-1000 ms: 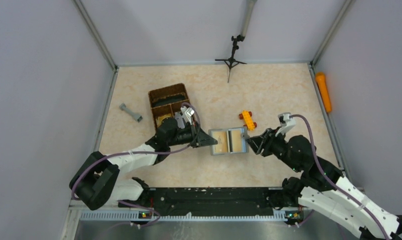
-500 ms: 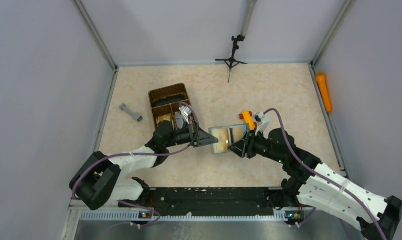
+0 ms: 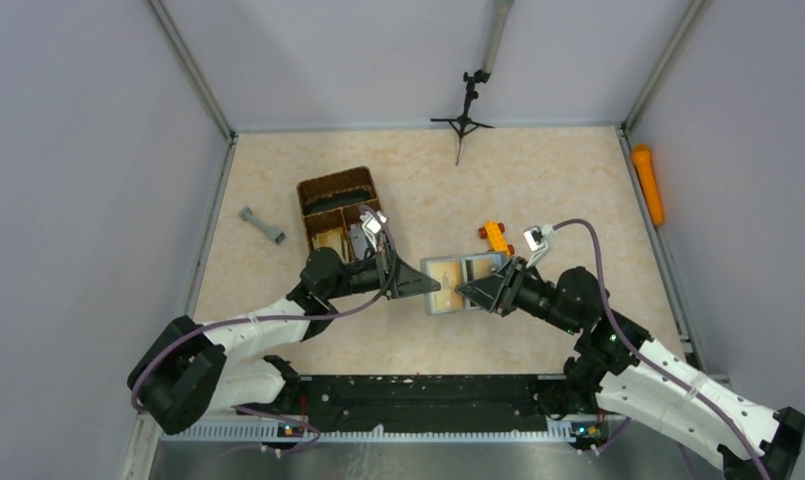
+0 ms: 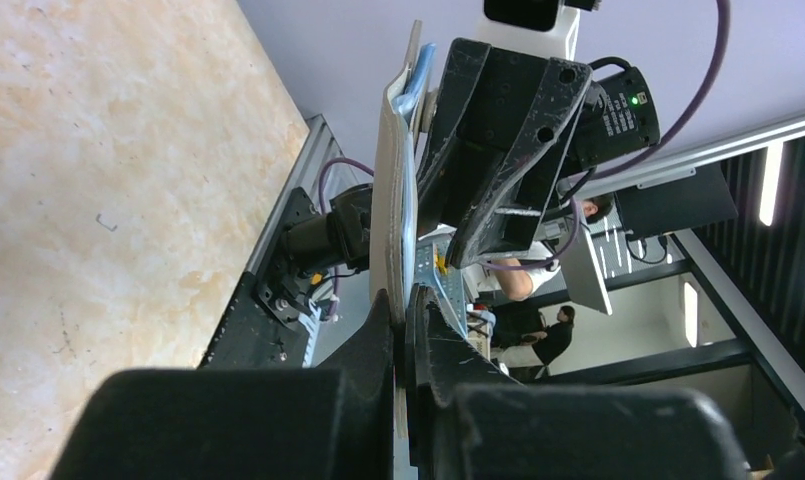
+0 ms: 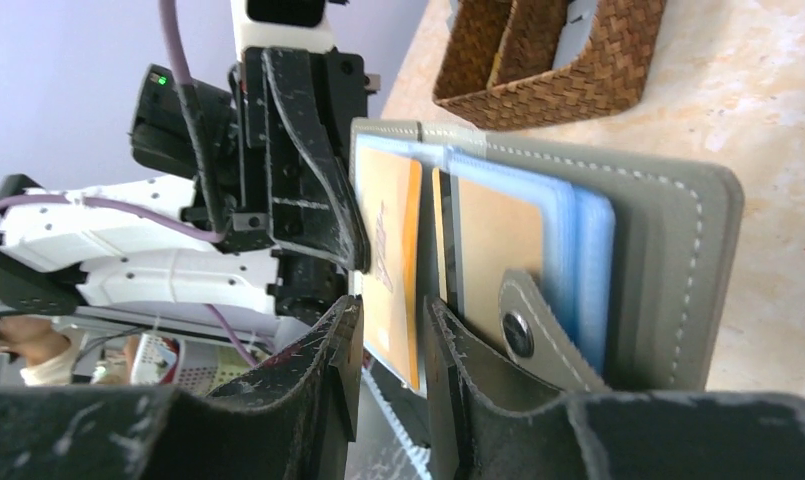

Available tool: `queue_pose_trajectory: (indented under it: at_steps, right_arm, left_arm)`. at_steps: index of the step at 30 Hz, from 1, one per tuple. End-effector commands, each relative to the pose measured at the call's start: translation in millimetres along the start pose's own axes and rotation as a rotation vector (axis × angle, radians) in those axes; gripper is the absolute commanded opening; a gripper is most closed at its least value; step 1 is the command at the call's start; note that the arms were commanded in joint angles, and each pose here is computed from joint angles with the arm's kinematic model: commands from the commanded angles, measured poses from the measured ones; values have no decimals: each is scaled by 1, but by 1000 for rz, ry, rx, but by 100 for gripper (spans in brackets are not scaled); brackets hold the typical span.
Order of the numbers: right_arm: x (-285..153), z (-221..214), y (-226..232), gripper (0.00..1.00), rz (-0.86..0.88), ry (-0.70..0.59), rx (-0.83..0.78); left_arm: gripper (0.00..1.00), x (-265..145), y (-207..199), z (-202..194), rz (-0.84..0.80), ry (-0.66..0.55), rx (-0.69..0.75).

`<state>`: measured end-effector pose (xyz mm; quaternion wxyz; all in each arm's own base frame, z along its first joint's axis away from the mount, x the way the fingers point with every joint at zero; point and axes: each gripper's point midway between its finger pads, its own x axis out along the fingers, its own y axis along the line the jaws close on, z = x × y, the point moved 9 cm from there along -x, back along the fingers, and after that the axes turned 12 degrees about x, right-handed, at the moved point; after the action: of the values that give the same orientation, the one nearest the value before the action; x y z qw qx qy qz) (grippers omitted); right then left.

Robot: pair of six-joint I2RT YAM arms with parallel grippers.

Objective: Take the credit cards out of the card holder
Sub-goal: Remove the credit card from the card holder.

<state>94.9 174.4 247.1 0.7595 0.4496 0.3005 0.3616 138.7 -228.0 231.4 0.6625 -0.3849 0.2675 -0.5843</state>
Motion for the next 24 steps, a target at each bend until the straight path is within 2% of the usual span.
queue_pose_trajectory:
  at_steps: [1, 3, 5, 10, 12, 15, 17, 24]
  right_arm:
    - [-3, 4, 14, 30, 96, -44, 43]
    - [-5, 3, 17, 29, 134, -37, 63]
    - [-6, 3, 20, 21, 161, -37, 81]
    - [-8, 2, 23, 9, 211, -39, 118]
    - [-8, 1, 23, 0, 210, -37, 122]
    - [-7, 2, 21, 0, 194, -47, 120]
    - [-8, 3, 19, 0, 178, -64, 119]
    - [-10, 5, 11, 0, 122, -103, 112]
  left_arm:
    - [0, 2, -34, 8, -147, -14, 95]
    - [0, 3, -36, 6, -157, -7, 97]
    - [0, 3, -38, 5, -170, -4, 97]
    - [0, 1, -39, 4, -157, -10, 100]
    - [3, 0, -40, 4, -153, -10, 105]
    - [17, 1, -39, 4, -143, -6, 108]
    - [17, 1, -38, 4, -135, -12, 110]
    - [3, -2, -35, 6, -130, -48, 128]
